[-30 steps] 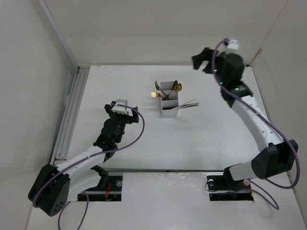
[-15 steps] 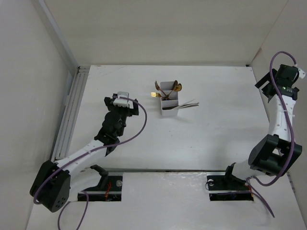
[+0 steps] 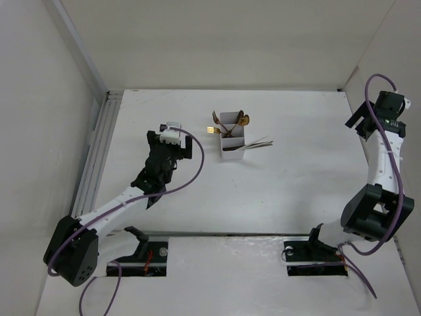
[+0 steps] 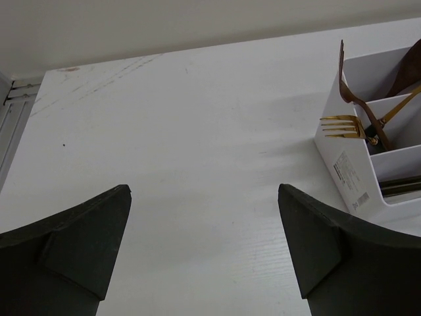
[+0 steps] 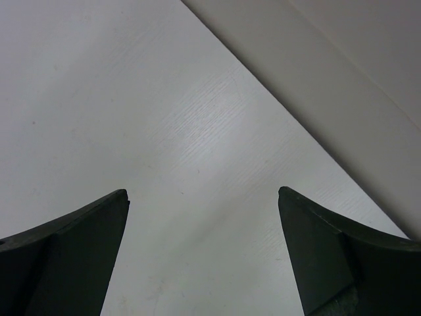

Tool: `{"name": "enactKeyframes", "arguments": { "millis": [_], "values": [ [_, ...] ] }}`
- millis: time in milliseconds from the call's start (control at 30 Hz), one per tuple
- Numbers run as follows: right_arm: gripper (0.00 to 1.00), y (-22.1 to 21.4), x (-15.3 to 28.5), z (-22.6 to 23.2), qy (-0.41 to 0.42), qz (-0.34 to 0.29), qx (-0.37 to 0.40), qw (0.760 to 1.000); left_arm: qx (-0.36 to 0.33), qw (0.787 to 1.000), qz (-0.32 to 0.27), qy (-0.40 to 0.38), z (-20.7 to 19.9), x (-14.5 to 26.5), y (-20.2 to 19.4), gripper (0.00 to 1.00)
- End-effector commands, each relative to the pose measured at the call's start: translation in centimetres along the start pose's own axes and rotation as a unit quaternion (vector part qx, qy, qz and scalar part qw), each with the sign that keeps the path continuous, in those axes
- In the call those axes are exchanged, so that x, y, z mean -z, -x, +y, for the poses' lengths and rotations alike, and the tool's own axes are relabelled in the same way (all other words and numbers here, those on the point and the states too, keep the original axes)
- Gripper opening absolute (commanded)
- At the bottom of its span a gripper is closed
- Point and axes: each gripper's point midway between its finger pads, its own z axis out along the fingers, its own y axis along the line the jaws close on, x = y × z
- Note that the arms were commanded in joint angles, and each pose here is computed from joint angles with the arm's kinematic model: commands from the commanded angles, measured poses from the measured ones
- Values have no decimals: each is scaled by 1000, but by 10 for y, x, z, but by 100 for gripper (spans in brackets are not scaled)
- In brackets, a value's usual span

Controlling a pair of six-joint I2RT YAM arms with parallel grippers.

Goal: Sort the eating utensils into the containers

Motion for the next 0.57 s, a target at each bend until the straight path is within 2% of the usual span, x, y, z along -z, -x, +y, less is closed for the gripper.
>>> {"name": "enactKeyframes", "arguments": {
  "millis": [0, 400, 533],
  "values": [
    [100, -2, 3, 1, 11, -3, 20, 1000, 21, 1000, -17, -5, -3, 1, 16, 93],
    [100, -9, 7, 7, 34, -2, 19, 999, 35, 999, -12, 4, 3, 11, 3, 94],
    [100, -3, 18, 17, 78, -41, 21, 996, 39, 999, -12, 4, 3, 11, 3, 94]
  ]
}}
